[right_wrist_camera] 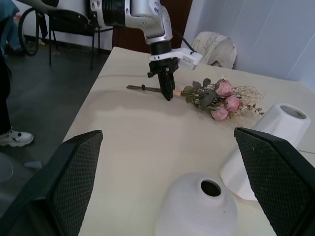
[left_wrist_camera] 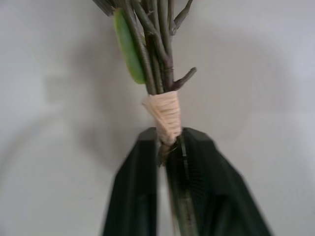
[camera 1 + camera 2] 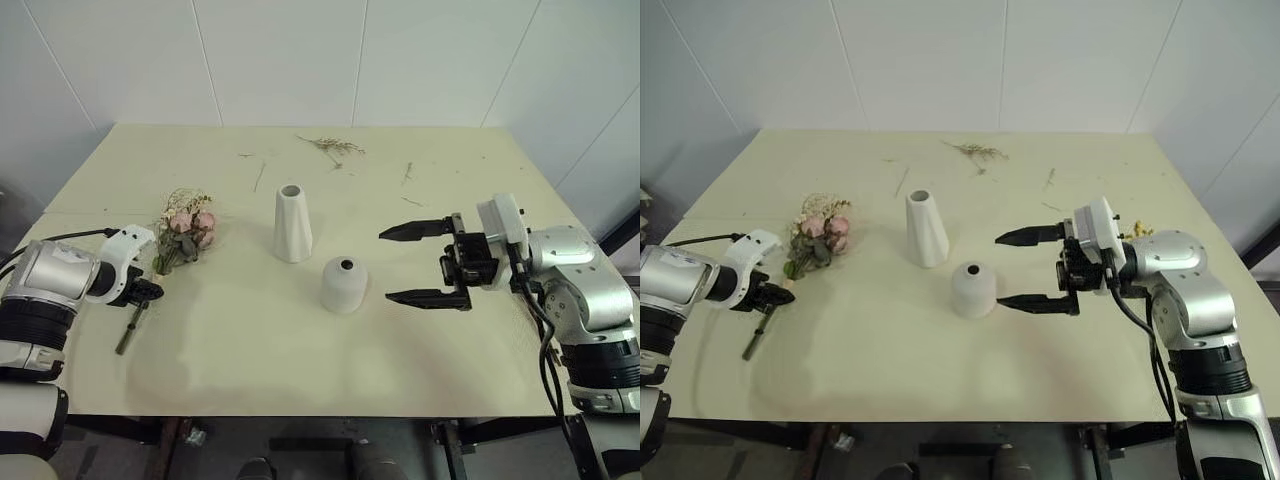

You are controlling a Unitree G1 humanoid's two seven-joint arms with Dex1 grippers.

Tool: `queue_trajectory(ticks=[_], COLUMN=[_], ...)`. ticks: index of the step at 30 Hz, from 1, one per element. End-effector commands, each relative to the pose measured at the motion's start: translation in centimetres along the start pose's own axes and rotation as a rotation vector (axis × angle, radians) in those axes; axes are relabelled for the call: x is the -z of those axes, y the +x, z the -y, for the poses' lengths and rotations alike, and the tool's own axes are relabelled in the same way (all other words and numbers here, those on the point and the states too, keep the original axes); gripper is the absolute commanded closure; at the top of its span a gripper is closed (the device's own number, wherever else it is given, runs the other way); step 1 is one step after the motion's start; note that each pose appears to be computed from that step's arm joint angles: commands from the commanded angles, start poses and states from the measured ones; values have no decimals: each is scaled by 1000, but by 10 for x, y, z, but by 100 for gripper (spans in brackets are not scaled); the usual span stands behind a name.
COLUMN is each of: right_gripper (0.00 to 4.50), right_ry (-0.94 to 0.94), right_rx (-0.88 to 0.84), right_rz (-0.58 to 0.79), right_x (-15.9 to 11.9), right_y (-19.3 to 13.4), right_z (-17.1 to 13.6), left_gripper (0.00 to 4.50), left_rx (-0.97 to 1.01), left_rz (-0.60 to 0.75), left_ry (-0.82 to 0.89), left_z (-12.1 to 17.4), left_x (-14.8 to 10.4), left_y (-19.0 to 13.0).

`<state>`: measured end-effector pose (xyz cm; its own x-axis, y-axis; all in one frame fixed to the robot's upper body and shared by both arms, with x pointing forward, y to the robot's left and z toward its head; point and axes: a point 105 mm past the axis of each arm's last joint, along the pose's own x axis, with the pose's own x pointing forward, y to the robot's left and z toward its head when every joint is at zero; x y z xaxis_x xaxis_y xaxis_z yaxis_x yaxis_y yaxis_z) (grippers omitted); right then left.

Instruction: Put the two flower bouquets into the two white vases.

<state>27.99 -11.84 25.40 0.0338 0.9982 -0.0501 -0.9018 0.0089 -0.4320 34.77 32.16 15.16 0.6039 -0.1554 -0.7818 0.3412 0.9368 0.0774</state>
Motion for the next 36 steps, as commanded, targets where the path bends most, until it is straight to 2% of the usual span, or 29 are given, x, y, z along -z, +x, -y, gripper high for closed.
queue_trajectory(ticks=[1,5,8,10,12,14,17,18,25,29,32,36], right_gripper=[0,0,0,0,0,0,0,0,0,0,0,0], right_ry=[-62,-54,-48,-43,-33,-26,-41,-45,-57,-56,-58,-58], right_rx=[18,42,81,119,163,185,211,219,278,289,301,314], right_rz=[46,4,-29,-64,-122,-157,-172,-173,-205,-203,-200,-195], right_x=[-25,-20,-16,-12,-4,1,1,0,0,2,2,2], right_y=[-3,-12,-22,-34,-51,-60,-66,-67,-78,-77,-76,-75], right_z=[-2,-4,-1,3,6,6,7,7,12,12,13,14], left_gripper=[450,450,450,450,450,450,450,450,450,450,450,450], left_rx=[3,37,93,140,192,213,303,325,478,598,668,672], left_rz=[-29,25,165,298,463,520,680,717,1204,1454,1578,1699], left_ry=[-70,-127,-129,-105,-87,-97,-50,-35,88,128,140,75], left_z=[-8,-8,-6,-2,-2,-5,4,7,38,65,86,97], left_x=[19,17,0,-20,-42,-50,-71,-77,-138,-162,-175,-190], left_y=[8,10,11,3,-11,-20,-41,-47,-105,-133,-140,-134])
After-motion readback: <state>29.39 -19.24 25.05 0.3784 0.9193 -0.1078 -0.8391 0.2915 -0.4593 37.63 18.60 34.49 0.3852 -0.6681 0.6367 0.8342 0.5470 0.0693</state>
